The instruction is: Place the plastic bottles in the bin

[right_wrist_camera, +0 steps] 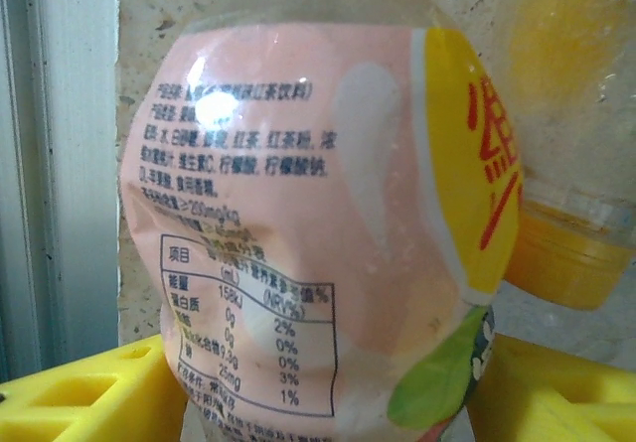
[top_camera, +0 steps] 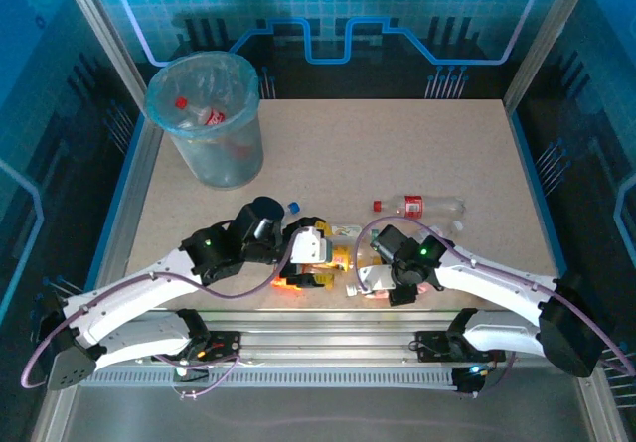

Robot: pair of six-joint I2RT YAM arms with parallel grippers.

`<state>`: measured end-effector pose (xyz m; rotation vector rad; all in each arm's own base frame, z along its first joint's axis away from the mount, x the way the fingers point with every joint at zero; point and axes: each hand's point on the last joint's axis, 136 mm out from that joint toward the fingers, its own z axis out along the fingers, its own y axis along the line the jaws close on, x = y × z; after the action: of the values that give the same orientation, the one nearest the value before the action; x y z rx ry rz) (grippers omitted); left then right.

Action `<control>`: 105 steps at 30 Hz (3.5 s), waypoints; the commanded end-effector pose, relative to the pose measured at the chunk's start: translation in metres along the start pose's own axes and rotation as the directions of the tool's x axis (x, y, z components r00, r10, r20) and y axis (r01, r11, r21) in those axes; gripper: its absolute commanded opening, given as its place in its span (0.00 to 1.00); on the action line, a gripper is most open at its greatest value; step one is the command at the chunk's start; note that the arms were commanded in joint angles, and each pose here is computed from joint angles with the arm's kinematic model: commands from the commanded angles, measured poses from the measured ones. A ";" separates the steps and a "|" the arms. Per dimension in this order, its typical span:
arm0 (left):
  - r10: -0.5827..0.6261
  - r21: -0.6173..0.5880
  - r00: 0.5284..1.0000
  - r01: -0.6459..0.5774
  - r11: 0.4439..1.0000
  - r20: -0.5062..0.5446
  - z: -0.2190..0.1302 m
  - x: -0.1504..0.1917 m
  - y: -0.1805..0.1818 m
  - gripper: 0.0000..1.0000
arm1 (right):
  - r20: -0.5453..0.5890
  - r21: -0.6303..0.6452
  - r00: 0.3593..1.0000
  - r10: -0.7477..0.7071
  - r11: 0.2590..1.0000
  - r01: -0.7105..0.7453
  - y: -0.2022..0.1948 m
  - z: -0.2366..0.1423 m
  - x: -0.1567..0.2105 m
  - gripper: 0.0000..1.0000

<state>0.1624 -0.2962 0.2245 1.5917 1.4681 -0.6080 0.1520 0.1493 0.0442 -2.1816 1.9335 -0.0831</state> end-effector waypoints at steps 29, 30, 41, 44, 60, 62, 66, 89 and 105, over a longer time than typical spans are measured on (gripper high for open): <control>0.089 -0.240 0.925 0.002 0.971 0.370 -0.067 -0.085 0.026 0.85 | 0.262 0.155 0.961 0.084 0.980 -0.128 -0.011 -0.077 -0.014 0.54; 0.088 -0.245 0.914 0.013 0.970 0.395 -0.073 -0.093 0.027 0.85 | 0.299 0.173 0.951 0.084 0.975 -0.141 -0.013 -0.085 -0.018 0.54; 0.048 -0.086 0.768 0.009 0.996 0.638 -0.111 -0.164 0.011 0.83 | 0.823 0.297 0.557 -0.115 0.921 -0.250 -0.040 -0.248 -0.100 0.52; 0.015 -0.007 0.761 -0.013 1.000 0.649 -0.111 -0.172 0.002 0.81 | 0.863 0.261 0.489 -0.126 0.940 -0.219 -0.040 -0.275 -0.116 0.51; -0.072 0.153 0.745 -0.041 0.987 0.663 -0.109 -0.183 -0.014 0.57 | 0.888 0.196 0.445 -0.118 0.971 -0.133 -0.043 -0.277 -0.153 0.54; -0.062 0.134 0.748 -0.036 0.990 0.661 -0.109 -0.180 -0.013 0.44 | 0.892 0.202 0.433 -0.128 0.971 -0.130 -0.042 -0.280 -0.155 0.54; -0.050 0.109 0.744 -0.031 0.994 0.666 -0.114 -0.180 -0.012 0.29 | 0.889 0.211 0.438 -0.132 0.968 -0.136 -0.045 -0.280 -0.156 0.56; -0.066 -0.755 0.779 0.622 0.208 0.624 -0.319 -0.128 0.244 0.00 | 0.775 0.458 0.621 -0.118 0.783 -0.422 -0.180 -0.314 -0.206 1.00; -0.513 -0.797 0.687 0.604 0.010 0.514 -0.313 0.048 0.409 0.00 | 0.770 0.390 0.636 -0.047 0.824 -0.411 -0.183 -0.282 -0.215 1.00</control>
<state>0.4998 0.0255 0.4913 -0.1124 1.6839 -0.0080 0.2561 0.3574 0.3736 -1.3103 1.3863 0.2617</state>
